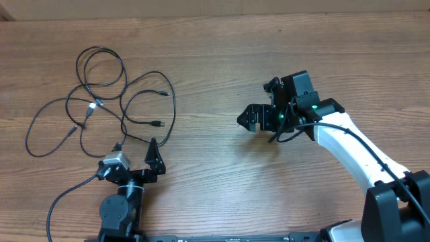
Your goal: Untangle cables
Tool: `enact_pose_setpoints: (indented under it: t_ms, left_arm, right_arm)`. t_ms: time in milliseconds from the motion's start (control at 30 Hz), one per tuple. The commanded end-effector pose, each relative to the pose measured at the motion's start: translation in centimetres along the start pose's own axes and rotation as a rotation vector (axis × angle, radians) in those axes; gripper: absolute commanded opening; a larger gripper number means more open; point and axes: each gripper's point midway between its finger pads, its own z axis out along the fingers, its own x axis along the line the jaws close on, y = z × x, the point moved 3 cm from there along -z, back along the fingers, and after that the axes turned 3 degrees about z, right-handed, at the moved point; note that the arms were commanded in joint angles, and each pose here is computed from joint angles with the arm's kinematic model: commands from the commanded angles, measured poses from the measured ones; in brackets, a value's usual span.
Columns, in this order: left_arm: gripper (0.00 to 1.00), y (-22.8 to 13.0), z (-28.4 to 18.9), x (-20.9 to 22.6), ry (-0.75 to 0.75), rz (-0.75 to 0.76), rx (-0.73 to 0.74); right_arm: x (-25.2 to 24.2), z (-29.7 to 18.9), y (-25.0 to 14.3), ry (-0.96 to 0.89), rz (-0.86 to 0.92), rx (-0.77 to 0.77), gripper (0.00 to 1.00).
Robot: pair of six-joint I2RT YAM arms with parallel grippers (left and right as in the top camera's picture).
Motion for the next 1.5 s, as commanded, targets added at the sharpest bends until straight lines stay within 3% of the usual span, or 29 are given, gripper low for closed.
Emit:
enact_pose_setpoints:
  t_ms: [0, 133, 1467]
  left_arm:
    - [1.0, -0.22, -0.06, -0.55, -0.046, 0.188, 0.005]
    - [1.0, -0.26, -0.06, -0.5, -0.046, 0.282, 0.006]
    - [1.0, -0.12, -0.04, -0.26, -0.034, 0.239, 0.002]
  right_arm:
    - [-0.23, 0.2, 0.05, -0.007, -0.002, -0.001, 1.0]
    - [-0.23, 0.2, 0.05, -0.007, -0.002, -0.001, 1.0]
    - [-0.23, 0.2, 0.05, -0.007, -0.002, -0.001, 1.0]
